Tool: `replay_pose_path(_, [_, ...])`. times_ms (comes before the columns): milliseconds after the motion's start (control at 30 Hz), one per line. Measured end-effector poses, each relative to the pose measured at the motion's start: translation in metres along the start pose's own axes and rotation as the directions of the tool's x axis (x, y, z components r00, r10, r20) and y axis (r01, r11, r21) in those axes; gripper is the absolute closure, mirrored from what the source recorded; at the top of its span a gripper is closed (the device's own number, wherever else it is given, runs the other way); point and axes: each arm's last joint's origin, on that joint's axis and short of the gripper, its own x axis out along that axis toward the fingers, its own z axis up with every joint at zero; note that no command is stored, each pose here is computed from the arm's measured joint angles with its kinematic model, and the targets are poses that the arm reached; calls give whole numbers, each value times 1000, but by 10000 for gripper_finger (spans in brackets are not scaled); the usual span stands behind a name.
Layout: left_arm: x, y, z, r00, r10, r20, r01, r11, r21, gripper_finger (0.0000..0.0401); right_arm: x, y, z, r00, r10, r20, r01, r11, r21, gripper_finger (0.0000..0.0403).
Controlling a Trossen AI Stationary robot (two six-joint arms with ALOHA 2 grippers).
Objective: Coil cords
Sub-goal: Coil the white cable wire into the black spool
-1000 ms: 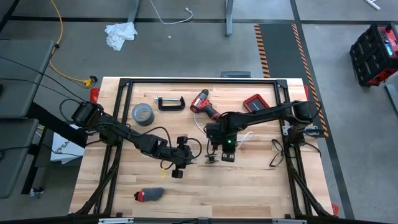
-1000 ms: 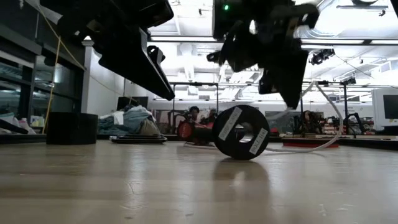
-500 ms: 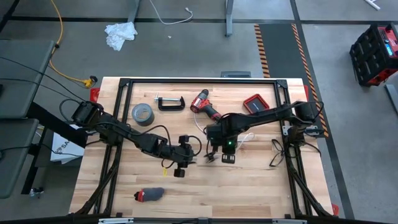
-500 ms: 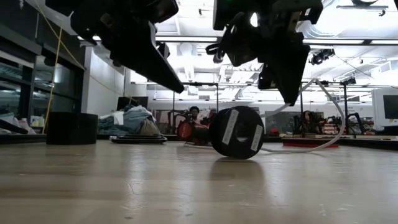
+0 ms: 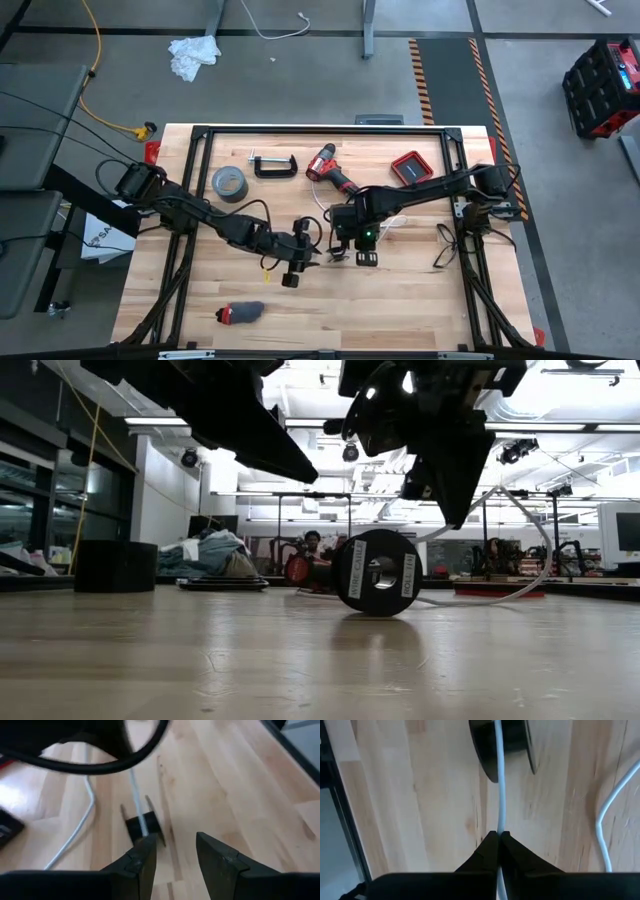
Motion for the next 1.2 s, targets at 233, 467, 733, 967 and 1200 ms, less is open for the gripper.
replay_pose_path(233, [20, -4, -8, 1000, -14, 11, 14, 999, -46, 267, 0, 0, 0, 1000, 0, 0, 0, 1000, -23, 403])
replay_pose_path(467, [32, -7, -4, 1000, -10, 11, 11, 997, -81, 267, 0, 1, 0, 1000, 0, -2, 0, 999, -46, 403])
replay_pose_path(733, [40, -7, 2, 1000, -7, 15, 8, 999, -44, 267, 2, 4, -1, 1000, -26, -5, 26, 995, -92, 403])
replay_pose_path(967, [45, 2, -7, 998, 46, -50, -50, 994, -92, 267, 2, 3, -1, 999, -33, -3, 32, 995, -94, 403])
replay_pose_path(1200, [46, 6, -6, 997, 65, -44, -70, 992, -101, 267, 2, 3, -1, 1000, -31, -1, 31, 995, -94, 403])
